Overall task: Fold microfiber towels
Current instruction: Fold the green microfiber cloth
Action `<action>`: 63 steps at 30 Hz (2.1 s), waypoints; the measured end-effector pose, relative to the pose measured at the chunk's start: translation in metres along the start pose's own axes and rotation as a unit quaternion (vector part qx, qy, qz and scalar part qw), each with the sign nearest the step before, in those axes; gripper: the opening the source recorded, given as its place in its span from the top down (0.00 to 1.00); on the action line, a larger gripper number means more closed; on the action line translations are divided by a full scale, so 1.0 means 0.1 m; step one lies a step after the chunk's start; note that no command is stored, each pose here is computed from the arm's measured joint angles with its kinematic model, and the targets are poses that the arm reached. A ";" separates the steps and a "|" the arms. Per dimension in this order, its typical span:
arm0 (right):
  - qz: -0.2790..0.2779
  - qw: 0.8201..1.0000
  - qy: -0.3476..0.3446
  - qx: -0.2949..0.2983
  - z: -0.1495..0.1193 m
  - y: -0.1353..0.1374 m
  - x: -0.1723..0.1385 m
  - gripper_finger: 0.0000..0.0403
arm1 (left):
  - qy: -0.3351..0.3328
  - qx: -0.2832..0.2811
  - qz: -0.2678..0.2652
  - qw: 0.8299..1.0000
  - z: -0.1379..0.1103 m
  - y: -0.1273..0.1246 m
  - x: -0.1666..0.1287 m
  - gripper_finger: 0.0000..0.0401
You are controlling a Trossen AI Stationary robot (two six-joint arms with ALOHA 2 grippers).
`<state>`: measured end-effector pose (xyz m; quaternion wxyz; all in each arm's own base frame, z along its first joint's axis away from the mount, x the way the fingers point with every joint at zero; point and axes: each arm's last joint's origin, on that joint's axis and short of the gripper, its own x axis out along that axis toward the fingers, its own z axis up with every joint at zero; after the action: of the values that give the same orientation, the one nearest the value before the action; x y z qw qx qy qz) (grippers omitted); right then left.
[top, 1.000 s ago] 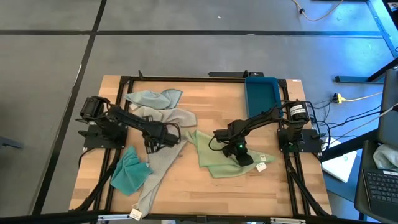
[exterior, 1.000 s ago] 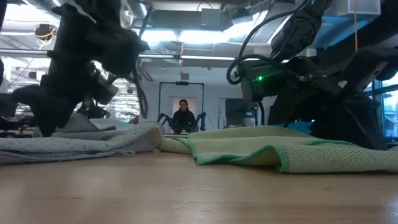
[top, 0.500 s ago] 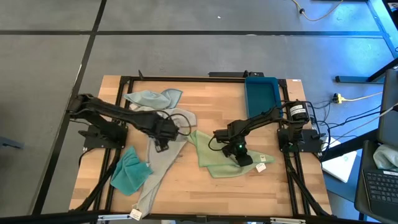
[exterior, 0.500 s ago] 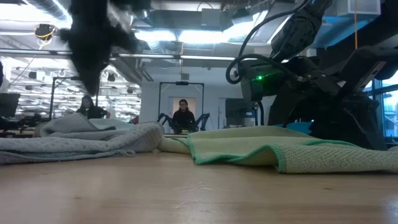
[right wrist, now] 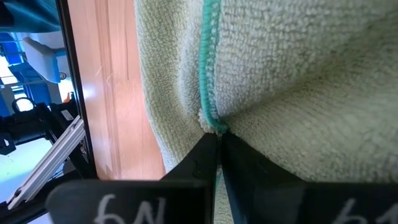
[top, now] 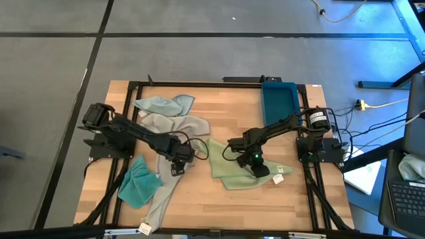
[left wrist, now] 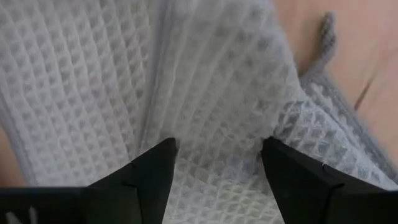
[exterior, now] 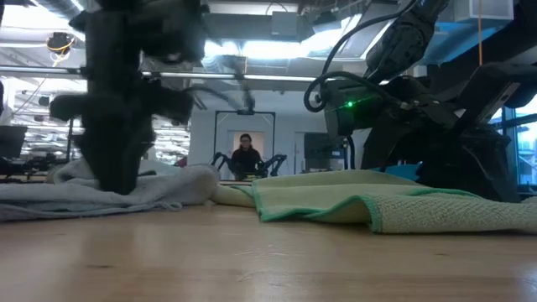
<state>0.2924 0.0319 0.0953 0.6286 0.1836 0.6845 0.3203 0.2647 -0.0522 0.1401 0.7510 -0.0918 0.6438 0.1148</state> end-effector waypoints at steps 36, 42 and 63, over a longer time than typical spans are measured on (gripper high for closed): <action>-0.001 1.000 -0.023 -0.009 0.10 0.00 -0.06 0.94 | 0.159 -0.033 0.314 0.935 -0.27 0.73 -0.46 0.42; -0.018 0.998 -0.047 -0.032 0.31 0.09 -0.23 0.94 | -0.002 -0.023 0.276 0.961 -0.09 0.36 -0.95 0.42; -0.151 0.980 -0.113 -0.061 0.38 0.52 -0.77 0.94 | -0.234 0.186 0.006 0.954 0.20 -0.69 -0.31 0.42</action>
<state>0.3327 0.0272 0.1875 0.7528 0.0744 0.6084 0.2401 0.2990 -0.1147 0.1733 0.8838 0.0828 0.4603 0.0154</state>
